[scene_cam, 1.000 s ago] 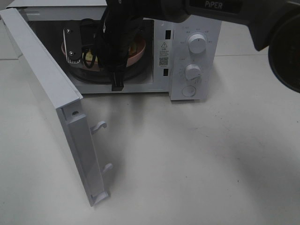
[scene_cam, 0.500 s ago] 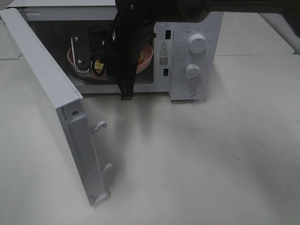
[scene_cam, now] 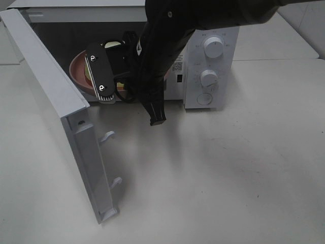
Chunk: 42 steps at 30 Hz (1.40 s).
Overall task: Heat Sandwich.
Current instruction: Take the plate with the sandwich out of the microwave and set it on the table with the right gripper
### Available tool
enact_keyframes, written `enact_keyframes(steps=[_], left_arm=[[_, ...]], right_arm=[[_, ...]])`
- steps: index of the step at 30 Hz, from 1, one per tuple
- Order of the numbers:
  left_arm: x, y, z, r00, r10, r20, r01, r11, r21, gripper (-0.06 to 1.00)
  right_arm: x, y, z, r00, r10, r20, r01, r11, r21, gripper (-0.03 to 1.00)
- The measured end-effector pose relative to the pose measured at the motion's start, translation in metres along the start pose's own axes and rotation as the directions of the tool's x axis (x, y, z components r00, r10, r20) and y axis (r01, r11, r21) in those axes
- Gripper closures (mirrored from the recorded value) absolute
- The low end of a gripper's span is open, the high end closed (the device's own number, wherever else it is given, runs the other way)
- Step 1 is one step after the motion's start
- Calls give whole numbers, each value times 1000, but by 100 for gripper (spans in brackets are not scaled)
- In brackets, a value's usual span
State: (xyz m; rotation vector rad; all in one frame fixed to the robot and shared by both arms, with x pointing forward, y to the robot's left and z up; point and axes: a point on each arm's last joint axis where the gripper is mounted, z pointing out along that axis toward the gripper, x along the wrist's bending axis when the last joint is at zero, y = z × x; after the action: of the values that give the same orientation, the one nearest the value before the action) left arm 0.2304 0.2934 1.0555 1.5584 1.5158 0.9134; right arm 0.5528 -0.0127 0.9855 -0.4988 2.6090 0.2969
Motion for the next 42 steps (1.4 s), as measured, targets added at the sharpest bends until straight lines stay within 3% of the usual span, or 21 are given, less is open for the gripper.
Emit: enact_keyframes(steps=[8,29,42], left_arm=[[0,0,0,1000,0,0,0,1000,0,14],[0,0,0,1000,0,0,0,1000,0,14],[0,0,0,1000,0,0,0,1000,0,14]], right_arm=[[25,-10,-16,1000,-24,18,24,1000,-14,88],[106,-40,-53,998,-17,-56,17,1000,6,88],[150,-59,-88,999,19,-37,-19,1000,-1,88]])
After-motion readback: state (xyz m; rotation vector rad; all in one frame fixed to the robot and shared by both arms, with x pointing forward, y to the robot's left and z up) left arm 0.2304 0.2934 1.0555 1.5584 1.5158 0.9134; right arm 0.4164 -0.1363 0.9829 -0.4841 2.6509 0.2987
